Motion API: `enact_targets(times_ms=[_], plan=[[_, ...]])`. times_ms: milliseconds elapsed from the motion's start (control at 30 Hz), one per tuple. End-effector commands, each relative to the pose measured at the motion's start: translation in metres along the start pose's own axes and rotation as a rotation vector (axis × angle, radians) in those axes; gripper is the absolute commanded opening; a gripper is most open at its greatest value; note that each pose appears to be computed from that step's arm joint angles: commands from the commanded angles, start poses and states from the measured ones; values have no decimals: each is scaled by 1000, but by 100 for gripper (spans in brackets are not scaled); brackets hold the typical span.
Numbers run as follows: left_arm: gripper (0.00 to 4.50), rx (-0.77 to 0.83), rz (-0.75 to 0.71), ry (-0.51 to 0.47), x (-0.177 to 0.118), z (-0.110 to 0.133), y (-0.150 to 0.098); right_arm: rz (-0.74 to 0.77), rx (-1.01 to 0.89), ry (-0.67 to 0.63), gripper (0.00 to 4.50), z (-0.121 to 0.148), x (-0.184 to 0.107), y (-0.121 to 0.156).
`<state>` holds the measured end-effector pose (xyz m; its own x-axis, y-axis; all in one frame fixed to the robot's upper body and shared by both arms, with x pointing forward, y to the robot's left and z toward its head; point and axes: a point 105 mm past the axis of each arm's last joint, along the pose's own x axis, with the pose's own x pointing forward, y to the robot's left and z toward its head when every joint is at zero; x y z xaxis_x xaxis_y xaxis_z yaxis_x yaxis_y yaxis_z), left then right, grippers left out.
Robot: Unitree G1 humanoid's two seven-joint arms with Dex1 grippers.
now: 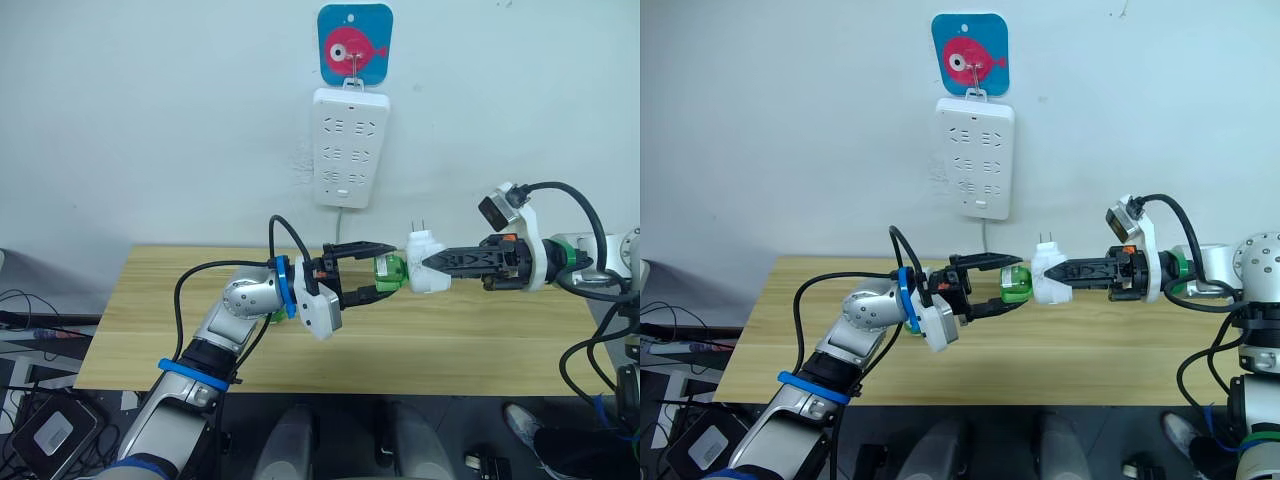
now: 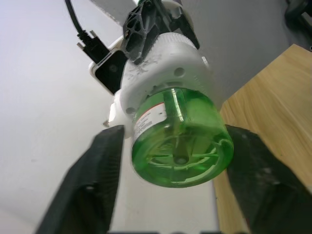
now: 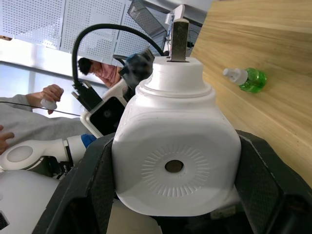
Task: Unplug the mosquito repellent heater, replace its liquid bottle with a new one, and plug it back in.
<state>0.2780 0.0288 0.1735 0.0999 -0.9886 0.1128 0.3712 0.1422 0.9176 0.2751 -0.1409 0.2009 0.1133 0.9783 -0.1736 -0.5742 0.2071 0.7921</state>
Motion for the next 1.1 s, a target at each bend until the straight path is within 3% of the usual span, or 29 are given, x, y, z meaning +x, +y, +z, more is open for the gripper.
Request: enact_targets(times_ms=[33,233,367,667,867,1000,1100], plan=[[225,5,25,-41,3,6,7,44,-26,12,297,-1,1,11],[225,-30,11,-67,3,10,7,48,-27,13,297,-1,3,11],[225,-165,16,-85,2,12,11,44,-30,18,297,-3,3,11],[225,-941,-76,-95,4,19,23,30,-48,44,297,-8,3,11],[225,-1594,-201,39,-4,14,5,24,-75,78,297,-14,5,12],[225,-2056,-150,-79,-7,7,20,22,-83,77,297,-13,6,11],[225,-2132,-105,-86,-5,1,20,25,-85,76,297,-13,5,11]])
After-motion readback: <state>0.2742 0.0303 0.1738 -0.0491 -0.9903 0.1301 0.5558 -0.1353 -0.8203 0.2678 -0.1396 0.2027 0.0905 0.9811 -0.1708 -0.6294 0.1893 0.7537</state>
